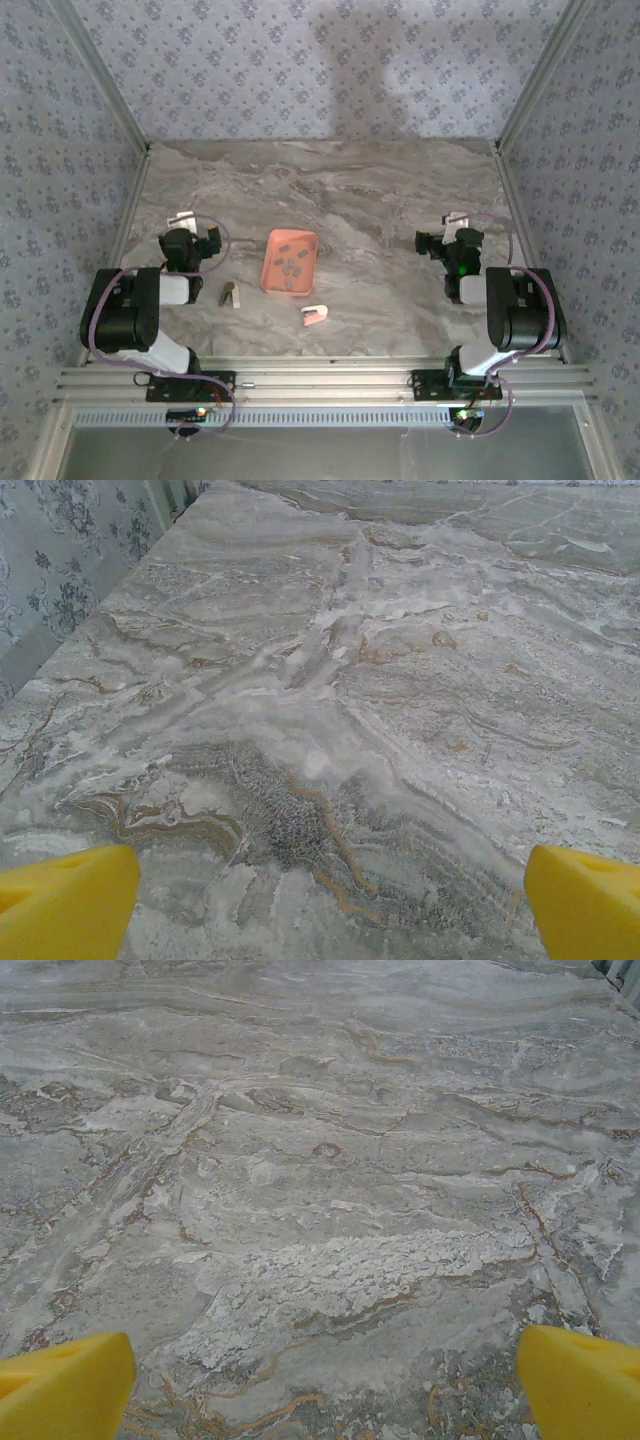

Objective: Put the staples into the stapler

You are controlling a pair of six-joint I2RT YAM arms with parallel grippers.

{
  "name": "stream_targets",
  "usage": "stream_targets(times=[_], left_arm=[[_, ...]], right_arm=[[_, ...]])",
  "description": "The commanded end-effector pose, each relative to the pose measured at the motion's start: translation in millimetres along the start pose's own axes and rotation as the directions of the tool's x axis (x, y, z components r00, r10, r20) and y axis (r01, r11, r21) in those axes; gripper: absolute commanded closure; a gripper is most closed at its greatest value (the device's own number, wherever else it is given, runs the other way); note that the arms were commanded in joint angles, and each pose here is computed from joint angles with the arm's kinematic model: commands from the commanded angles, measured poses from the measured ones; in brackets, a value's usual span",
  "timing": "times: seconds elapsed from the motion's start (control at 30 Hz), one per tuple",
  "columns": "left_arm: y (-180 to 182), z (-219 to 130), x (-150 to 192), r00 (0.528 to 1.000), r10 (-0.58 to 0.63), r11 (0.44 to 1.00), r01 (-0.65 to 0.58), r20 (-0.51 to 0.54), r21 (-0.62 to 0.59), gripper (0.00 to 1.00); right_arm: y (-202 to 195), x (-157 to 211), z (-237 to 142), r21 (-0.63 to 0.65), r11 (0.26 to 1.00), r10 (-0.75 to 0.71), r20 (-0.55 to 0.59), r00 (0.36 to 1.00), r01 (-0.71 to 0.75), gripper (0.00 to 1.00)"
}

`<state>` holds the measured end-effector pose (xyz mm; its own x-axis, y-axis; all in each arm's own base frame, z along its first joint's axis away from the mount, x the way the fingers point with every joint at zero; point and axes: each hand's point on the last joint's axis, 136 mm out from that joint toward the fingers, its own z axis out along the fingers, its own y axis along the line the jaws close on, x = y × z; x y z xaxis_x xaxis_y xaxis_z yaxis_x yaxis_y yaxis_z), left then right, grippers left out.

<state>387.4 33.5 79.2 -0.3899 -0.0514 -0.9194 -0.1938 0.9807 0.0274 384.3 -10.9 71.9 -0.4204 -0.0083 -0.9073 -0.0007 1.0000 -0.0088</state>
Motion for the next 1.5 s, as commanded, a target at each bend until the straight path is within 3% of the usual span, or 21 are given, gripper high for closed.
stream_targets(times=[0.0,1.17,1.3,1.47], left_arm=[[-5,1,-13,0.999,-0.01,1.0,0.009,0.033,0.018,0.02],[-4,1,-13,0.999,-0.012,1.0,0.011,0.031,0.019,0.02],[-9,-1,-18,1.0,0.002,0.999,-0.003,0.029,0.044,0.11],[-39,-26,-59,0.995,0.1,0.984,-0.101,0.009,0.145,0.19]], right_arm=[[0,-15,1,0.003,1.0,-0.008,0.045,0.999,0.008,0.0],[-2,-15,1,-0.005,1.0,0.009,0.042,0.999,-0.009,0.0],[15,-19,-3,-0.107,0.994,-0.029,0.06,0.998,0.035,0.0],[44,-37,-19,-0.206,0.968,-0.133,0.052,0.99,0.141,0.0]])
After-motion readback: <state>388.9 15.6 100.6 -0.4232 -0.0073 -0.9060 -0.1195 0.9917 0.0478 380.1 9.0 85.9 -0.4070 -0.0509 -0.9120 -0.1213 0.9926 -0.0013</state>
